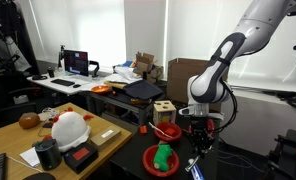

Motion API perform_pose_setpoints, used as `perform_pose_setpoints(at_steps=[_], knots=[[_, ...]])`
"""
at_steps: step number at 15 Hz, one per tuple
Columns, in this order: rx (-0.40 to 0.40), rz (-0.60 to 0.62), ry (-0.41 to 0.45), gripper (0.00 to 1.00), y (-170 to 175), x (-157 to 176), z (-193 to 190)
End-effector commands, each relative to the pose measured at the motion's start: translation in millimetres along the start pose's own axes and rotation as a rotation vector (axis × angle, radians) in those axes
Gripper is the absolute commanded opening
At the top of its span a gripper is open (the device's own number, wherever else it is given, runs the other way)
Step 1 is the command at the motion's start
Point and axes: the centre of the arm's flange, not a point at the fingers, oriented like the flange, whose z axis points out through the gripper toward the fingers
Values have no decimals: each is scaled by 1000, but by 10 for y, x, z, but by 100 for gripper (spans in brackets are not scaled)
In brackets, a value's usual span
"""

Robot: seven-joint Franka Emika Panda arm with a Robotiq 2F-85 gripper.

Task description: Remove the fork from the bowl furthest to the right

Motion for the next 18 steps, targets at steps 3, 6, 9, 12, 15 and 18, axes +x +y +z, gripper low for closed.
perform_pose_setpoints(at_steps=[3,6,9,12,15,18], knots=[[-23,-159,35,2,-52,126,55],[-48,-231,57,2,21,136,128],[-99,-275,91,2,119,114,216],[-166,-300,127,2,201,63,309],[-231,-319,150,2,326,-36,420],[-272,-338,166,2,376,-207,547]])
